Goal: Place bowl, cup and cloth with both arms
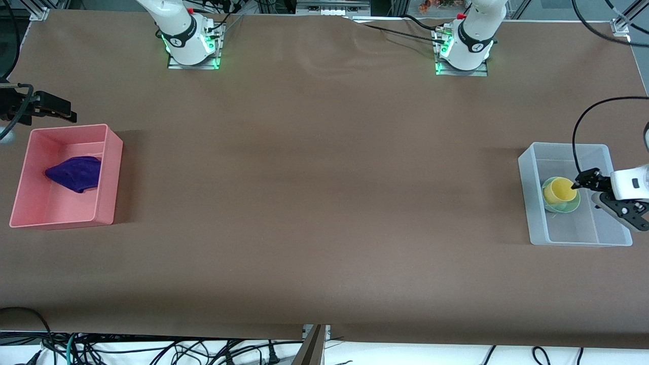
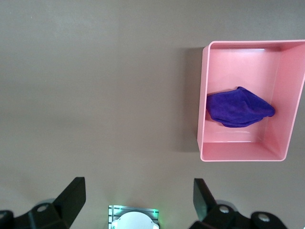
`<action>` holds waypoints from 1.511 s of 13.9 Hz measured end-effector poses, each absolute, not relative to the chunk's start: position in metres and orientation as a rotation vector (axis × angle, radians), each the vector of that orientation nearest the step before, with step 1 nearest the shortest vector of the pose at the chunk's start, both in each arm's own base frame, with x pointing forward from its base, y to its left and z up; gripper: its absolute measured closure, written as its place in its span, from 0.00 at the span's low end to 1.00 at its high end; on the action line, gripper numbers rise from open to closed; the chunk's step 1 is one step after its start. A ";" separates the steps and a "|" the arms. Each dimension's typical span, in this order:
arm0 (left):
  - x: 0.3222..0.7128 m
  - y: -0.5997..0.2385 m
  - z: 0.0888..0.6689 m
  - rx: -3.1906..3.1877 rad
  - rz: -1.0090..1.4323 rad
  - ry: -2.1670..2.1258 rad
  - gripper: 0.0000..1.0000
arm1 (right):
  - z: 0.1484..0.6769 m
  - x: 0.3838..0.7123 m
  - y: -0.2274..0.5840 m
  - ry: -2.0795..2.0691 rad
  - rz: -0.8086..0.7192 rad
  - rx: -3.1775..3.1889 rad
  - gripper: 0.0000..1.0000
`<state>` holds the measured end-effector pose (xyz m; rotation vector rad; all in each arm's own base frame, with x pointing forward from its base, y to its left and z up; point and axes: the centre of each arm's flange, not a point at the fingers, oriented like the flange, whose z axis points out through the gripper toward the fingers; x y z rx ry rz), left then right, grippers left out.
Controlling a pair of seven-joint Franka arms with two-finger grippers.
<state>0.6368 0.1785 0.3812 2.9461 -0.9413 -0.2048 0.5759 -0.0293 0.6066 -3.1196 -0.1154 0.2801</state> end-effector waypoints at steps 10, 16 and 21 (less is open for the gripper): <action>0.633 -0.021 0.522 3.116 -0.201 -0.368 0.00 | 0.606 0.576 -0.030 -0.114 0.280 -3.120 0.00; 0.599 -0.030 0.553 3.157 -0.054 -0.205 0.00 | 0.606 0.576 -0.030 -0.114 0.280 -3.120 0.00; 0.553 -0.048 0.545 3.164 0.006 -0.159 0.00 | 0.606 0.576 -0.030 -0.114 0.280 -3.120 0.00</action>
